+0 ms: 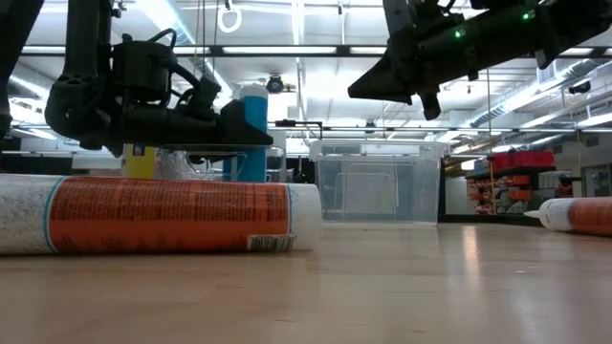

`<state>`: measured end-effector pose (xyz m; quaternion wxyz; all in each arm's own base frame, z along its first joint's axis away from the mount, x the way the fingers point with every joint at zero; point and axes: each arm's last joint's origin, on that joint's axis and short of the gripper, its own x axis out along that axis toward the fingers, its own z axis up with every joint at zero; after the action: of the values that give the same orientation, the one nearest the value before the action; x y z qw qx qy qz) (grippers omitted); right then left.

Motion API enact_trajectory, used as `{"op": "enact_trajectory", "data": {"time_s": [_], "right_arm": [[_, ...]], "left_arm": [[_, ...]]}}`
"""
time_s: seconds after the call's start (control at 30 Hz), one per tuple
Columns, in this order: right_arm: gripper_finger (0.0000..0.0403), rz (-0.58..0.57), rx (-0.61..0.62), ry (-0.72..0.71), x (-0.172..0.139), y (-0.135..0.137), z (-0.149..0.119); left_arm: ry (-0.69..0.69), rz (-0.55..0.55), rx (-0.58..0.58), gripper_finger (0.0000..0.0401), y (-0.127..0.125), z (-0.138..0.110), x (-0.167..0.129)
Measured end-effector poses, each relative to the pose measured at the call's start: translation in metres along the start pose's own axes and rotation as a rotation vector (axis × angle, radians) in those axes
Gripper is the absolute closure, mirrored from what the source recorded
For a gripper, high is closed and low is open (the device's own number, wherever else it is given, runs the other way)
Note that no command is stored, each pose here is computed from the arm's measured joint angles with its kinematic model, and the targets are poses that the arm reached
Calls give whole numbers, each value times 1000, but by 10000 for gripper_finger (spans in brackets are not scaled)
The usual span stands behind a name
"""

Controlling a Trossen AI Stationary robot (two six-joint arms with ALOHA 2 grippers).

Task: Pick & place silicon tubes, Sealant and Lysol wipes
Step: Put the right blue sealant into the left transparent bin

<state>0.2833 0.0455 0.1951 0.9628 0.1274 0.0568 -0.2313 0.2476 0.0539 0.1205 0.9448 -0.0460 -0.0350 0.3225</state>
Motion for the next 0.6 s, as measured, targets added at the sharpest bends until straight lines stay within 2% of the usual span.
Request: {"op": "enact_trajectory", "data": {"time_s": [0.6], "right_arm": [[396,23,1,15,0,0,-1]], "left_arm": [[-3,-17,71,115,-8,0,-5]]}}
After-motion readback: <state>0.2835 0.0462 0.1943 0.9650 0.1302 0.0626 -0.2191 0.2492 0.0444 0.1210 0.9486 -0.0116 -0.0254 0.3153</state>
